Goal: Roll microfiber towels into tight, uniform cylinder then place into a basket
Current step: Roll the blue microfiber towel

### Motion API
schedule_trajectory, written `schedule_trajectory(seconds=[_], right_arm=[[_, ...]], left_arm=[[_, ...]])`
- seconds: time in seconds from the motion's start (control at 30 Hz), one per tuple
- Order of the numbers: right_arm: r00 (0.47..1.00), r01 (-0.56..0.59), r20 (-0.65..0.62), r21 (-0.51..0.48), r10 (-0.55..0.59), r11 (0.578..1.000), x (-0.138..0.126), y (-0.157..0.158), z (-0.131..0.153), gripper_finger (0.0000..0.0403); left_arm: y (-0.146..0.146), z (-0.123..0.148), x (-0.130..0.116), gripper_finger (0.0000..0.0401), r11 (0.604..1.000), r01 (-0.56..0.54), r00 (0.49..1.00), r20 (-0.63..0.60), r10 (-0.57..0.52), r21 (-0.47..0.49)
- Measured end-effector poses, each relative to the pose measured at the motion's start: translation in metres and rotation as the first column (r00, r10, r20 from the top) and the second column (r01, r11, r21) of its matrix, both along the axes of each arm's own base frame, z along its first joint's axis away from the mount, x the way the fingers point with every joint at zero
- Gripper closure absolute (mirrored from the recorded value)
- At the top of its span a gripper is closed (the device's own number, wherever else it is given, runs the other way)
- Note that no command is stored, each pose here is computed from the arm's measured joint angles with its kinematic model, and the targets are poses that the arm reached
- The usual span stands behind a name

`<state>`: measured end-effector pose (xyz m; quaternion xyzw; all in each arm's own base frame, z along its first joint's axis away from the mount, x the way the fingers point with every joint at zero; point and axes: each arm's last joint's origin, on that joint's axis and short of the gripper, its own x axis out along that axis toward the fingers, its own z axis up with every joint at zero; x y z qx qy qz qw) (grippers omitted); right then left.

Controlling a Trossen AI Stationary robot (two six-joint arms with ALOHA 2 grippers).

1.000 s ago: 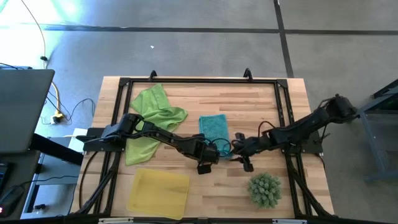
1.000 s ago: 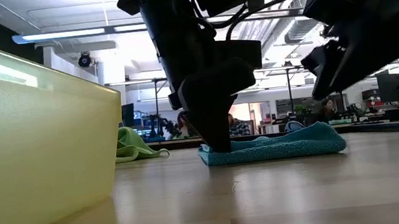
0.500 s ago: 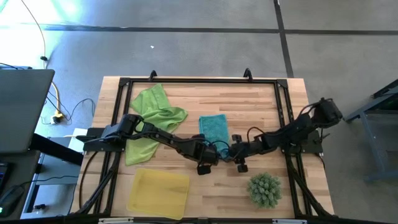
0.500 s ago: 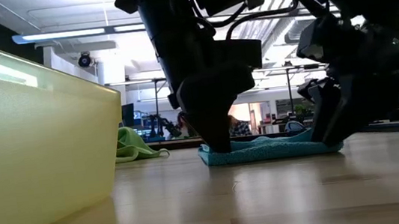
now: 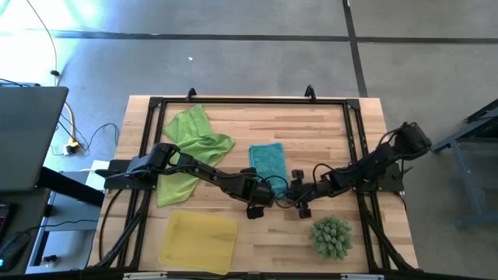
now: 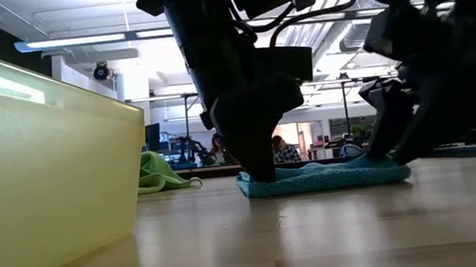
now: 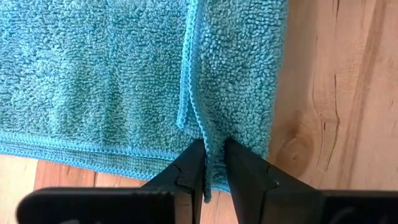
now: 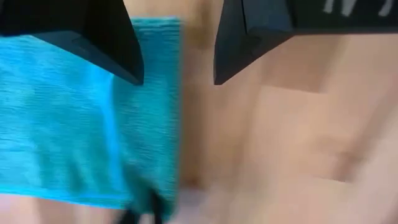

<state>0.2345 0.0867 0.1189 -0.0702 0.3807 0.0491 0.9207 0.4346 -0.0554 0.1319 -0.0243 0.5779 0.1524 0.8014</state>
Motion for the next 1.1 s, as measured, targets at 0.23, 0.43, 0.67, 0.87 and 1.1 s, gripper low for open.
schedule_trajectory(seconds=[0.23,0.43,0.67,0.87,1.1], right_arm=[[0.997,0.057,-0.044,-0.051,-0.059,0.997,-0.002,-0.005,-0.006,0.0222],[0.994,0.083,-0.074,-0.043,-0.086,0.996,-0.003,-0.005,-0.012,0.0222],[0.987,0.132,-0.094,-0.004,-0.132,0.991,-0.003,-0.005,-0.015,0.0240],[0.987,0.132,-0.095,0.001,-0.131,0.991,-0.002,-0.005,-0.015,0.0265],[0.983,0.162,-0.093,0.028,-0.159,0.986,-0.002,-0.005,-0.015,0.0268]], left_arm=[[0.000,0.000,0.000,0.0345,1.000,0.000,1.000,0.000,0.000,0.000],[0.000,0.003,-0.001,0.0345,1.000,-0.007,1.000,-0.003,0.007,0.003],[-0.009,0.023,-0.005,0.0328,0.995,0.095,0.993,-0.062,-0.098,-0.040],[-0.029,0.026,-0.008,0.0297,0.964,0.253,0.962,-0.083,-0.259,-0.077],[-0.028,0.028,0.000,0.0259,0.940,0.335,0.942,-0.036,-0.334,0.055]])
